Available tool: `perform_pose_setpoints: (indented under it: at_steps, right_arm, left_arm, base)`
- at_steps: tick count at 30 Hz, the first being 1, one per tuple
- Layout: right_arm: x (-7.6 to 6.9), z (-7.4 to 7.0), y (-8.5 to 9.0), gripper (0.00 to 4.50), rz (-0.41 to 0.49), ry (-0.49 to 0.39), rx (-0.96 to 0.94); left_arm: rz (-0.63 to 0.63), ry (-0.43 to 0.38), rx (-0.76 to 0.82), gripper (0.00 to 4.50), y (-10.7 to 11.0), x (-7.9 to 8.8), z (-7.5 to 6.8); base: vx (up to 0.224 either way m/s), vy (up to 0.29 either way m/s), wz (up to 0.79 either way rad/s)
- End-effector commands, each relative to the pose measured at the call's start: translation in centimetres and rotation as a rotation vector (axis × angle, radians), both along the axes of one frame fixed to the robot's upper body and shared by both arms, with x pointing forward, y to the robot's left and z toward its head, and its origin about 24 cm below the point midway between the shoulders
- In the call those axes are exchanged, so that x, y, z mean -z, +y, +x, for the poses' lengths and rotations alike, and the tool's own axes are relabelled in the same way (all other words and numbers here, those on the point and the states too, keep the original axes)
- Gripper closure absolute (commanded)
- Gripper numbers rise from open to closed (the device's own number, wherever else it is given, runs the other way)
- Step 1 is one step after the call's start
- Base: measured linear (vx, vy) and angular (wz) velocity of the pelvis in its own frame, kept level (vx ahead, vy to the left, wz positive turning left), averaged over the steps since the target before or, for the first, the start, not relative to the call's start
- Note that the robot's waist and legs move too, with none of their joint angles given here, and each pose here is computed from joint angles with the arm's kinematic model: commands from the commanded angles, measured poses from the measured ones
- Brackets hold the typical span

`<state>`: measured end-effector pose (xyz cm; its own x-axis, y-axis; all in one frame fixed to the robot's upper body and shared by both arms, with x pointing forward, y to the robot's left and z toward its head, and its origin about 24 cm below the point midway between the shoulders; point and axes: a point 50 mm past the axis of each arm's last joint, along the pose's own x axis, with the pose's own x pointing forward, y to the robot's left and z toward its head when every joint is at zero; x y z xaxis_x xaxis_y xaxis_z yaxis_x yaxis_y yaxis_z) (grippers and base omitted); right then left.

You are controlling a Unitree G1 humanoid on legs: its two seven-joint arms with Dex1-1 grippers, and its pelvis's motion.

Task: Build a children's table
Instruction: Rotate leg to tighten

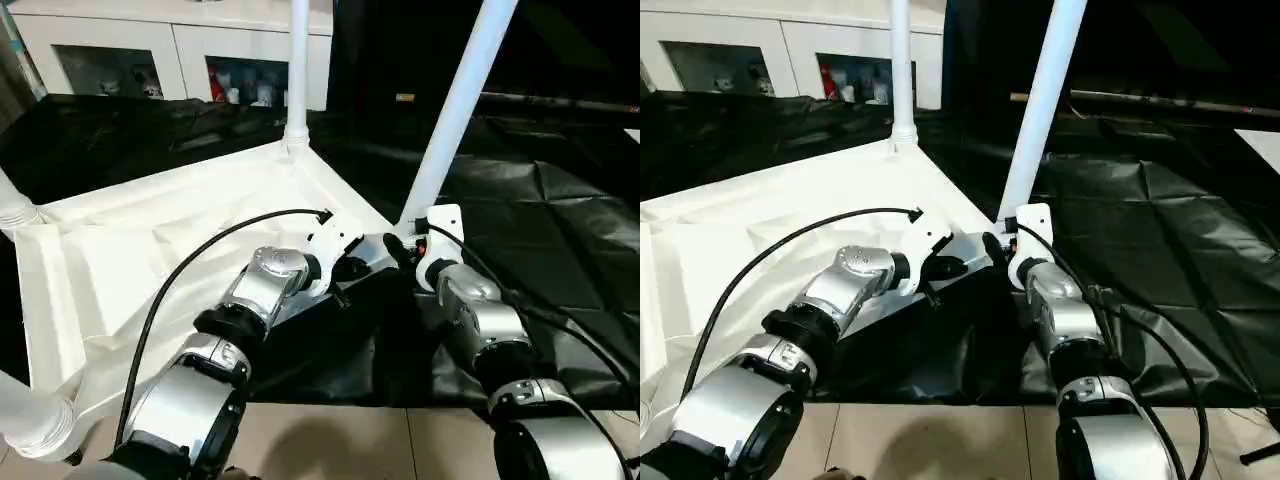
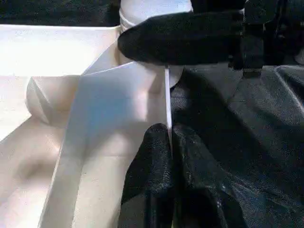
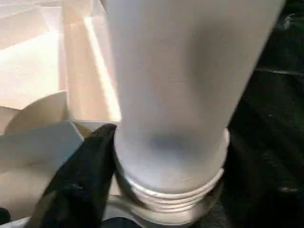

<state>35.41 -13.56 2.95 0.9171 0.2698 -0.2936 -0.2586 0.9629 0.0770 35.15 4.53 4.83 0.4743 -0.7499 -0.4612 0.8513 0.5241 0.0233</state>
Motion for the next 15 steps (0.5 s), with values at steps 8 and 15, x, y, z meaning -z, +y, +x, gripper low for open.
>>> perform_pose_setpoints:
  at_steps: [8, 15]
  right_arm:
    - [-1.6, -0.7, -1.0, 0.26, -0.096, -0.017, -0.364]
    - [-2.6, -1.9, -3.6, 0.26, -0.219, -0.020, -0.563]
  left_arm:
    - [-0.099, -0.039, 0.126, 4.50, 1.5, -1.1, 0.0]
    - [-0.091, 0.001, 0.271, 4.50, 3.5, -1.3, -0.6]
  base:
    - [0.000, 0.000, 0.00]
    - [0.000, 0.000, 0.00]
